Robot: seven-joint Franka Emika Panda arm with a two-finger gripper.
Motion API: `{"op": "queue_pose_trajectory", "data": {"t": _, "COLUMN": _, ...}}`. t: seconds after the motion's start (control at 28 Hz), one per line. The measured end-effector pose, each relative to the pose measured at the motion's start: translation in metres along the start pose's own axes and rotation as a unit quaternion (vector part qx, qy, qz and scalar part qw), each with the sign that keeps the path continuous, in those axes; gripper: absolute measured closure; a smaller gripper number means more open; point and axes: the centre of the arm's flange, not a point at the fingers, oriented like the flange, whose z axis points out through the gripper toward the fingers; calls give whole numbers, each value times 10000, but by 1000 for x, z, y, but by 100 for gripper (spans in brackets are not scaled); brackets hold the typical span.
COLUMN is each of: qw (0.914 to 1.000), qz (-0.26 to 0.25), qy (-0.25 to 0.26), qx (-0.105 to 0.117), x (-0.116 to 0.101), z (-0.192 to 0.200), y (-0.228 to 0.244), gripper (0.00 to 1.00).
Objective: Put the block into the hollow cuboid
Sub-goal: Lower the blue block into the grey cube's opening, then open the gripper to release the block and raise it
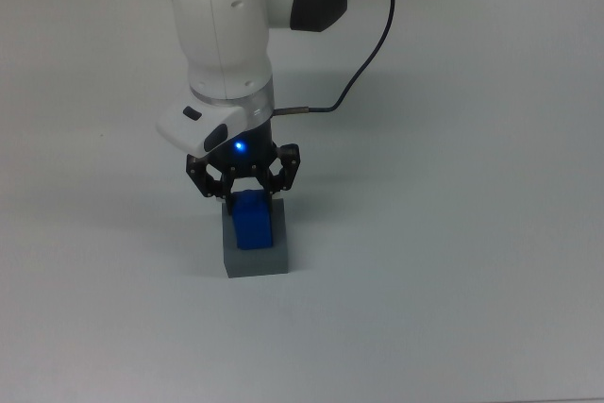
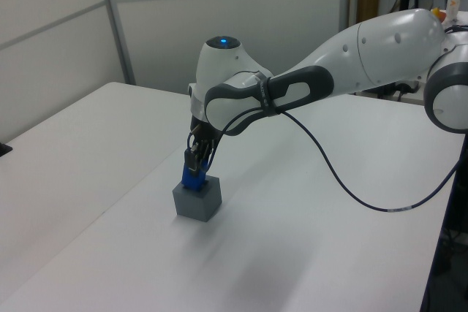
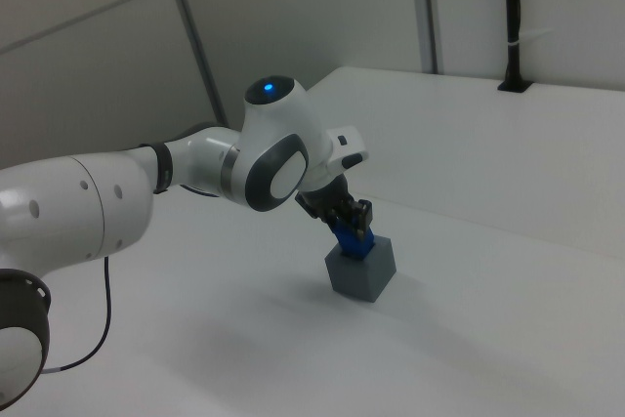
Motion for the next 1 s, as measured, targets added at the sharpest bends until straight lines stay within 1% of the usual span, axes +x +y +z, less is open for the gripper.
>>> {"op": "queue_pose_trajectory", "data": {"t": 0.43, "qw": 9997, "qz": 17, "qy": -253, "qx": 20, "x": -5, "z": -3, "y": 2, "gripper": 49}}
{"op": "queue_pose_trajectory", "data": {"t": 0.54, "qw": 9996, "qz": 19, "qy": -287, "qx": 23, "x": -6, "z": -5, "y": 2, "gripper": 45}}
{"op": "queue_pose_trajectory", "data": {"t": 0.68, "qw": 9996, "qz": 16, "qy": -286, "qx": 24, "x": -6, "z": -6, "y": 2, "gripper": 31}}
{"op": "queue_pose_trajectory", "data": {"t": 0.71, "qw": 9996, "qz": 15, "qy": -285, "qx": 24, "x": -6, "z": -6, "y": 2, "gripper": 23}}
{"op": "queue_pose_trajectory", "data": {"t": 0.75, "qw": 9996, "qz": 15, "qy": -287, "qx": 25, "x": -6, "z": -6, "y": 2, "gripper": 22}}
{"op": "queue_pose_trajectory", "data": {"t": 0.89, "qw": 9992, "qz": 13, "qy": -409, "qx": 38, "x": -8, "z": -9, "y": 1, "gripper": 8}}
{"op": "queue_pose_trajectory", "data": {"t": 0.93, "qw": 9990, "qz": 12, "qy": -455, "qx": 44, "x": -8, "z": -12, "y": 1, "gripper": 0}}
{"op": "queue_pose_trajectory", "data": {"t": 1.0, "qw": 9986, "qz": 18, "qy": -517, "qx": 52, "x": -9, "z": -18, "y": 0, "gripper": 0}}
